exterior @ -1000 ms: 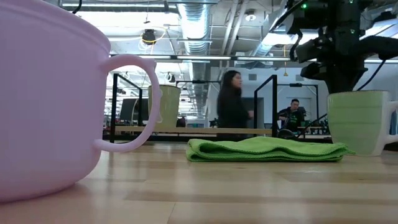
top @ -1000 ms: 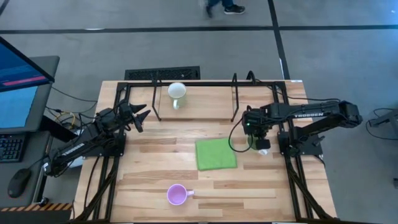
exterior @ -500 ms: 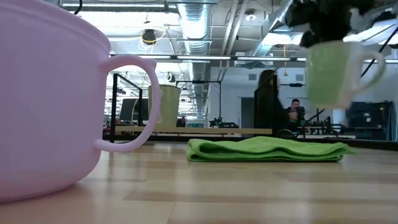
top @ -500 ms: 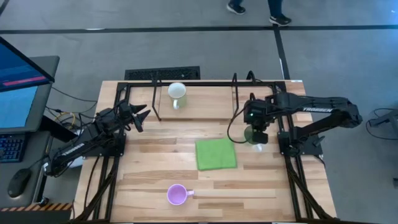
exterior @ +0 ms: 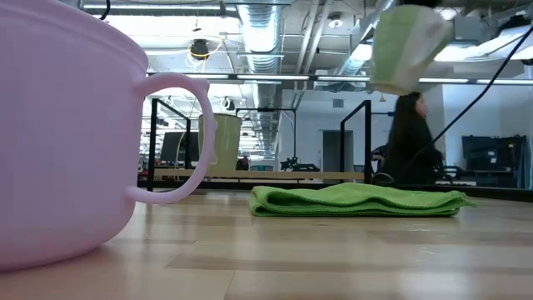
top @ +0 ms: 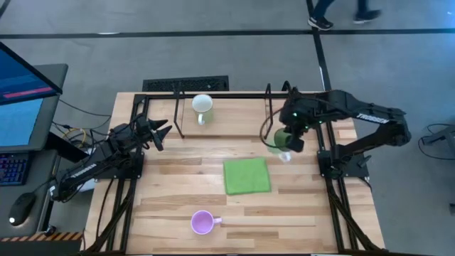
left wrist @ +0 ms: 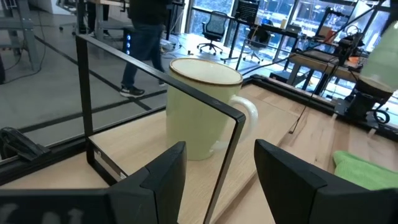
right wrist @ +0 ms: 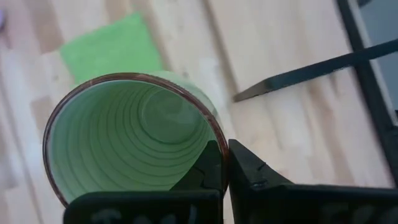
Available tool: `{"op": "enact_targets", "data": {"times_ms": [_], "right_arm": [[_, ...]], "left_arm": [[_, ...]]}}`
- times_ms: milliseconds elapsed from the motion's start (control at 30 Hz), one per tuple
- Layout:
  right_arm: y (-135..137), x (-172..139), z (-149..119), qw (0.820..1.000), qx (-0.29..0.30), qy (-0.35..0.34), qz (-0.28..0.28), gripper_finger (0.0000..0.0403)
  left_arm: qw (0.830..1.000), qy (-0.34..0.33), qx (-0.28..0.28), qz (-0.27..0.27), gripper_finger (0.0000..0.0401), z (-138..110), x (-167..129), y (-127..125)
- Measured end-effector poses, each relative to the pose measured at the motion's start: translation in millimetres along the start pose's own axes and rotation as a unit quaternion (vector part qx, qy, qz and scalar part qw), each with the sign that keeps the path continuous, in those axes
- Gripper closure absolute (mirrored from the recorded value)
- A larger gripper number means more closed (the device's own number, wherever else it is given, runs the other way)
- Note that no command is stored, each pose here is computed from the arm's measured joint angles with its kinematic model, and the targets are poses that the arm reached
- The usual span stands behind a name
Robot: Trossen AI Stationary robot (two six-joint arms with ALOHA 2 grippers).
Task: Stack small to large cups/mugs on shelf
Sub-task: Put the green mug on the shelf
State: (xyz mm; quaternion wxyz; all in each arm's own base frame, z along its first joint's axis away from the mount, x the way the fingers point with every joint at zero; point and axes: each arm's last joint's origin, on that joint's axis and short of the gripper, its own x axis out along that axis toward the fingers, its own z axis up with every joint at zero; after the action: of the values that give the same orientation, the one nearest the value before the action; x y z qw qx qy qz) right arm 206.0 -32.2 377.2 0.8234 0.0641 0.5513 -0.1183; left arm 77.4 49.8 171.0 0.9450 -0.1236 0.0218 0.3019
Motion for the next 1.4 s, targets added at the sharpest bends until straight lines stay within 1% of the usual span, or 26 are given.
{"op": "enact_targets", "data": {"times_ms": [167,333,467,633,800,1033,1300,1400], "right_arm": [[-9,12,23,1.0,0.01,0.024,-0.017,0.0386],[-20,29,56,0.998,0.028,0.04,-0.026,0.0386],[-27,39,85,0.998,0.043,0.038,-0.031,0.0386],[-35,43,119,0.998,0.052,0.019,-0.034,0.0386],[-41,51,145,0.999,0.034,0.021,-0.036,0.0386],[-51,81,171,0.998,0.018,0.037,-0.039,0.0386],[-77,109,176,0.997,0.044,0.05,-0.048,0.0386],[-83,117,182,0.997,0.049,0.031,-0.053,0.0386]], "left_arm": [[1.0,0.0,0.0,0.0,0.0221,0,0,0],[1.0,0.001,0.0,-0.004,0.0221,0,0,0],[1.0,0.005,0.009,-0.023,0.0221,0,0,-1],[1.0,0.007,0.011,-0.026,0.0221,0,0,-1],[1.0,0.007,0.011,-0.027,0.0221,0,0,-2],[0.999,0.011,0.011,-0.038,0.0221,-1,0,-2],[0.999,0.013,0.011,-0.046,0.0221,-1,0,-3],[0.999,0.014,0.011,-0.046,0.0221,-1,0,-3]]}}
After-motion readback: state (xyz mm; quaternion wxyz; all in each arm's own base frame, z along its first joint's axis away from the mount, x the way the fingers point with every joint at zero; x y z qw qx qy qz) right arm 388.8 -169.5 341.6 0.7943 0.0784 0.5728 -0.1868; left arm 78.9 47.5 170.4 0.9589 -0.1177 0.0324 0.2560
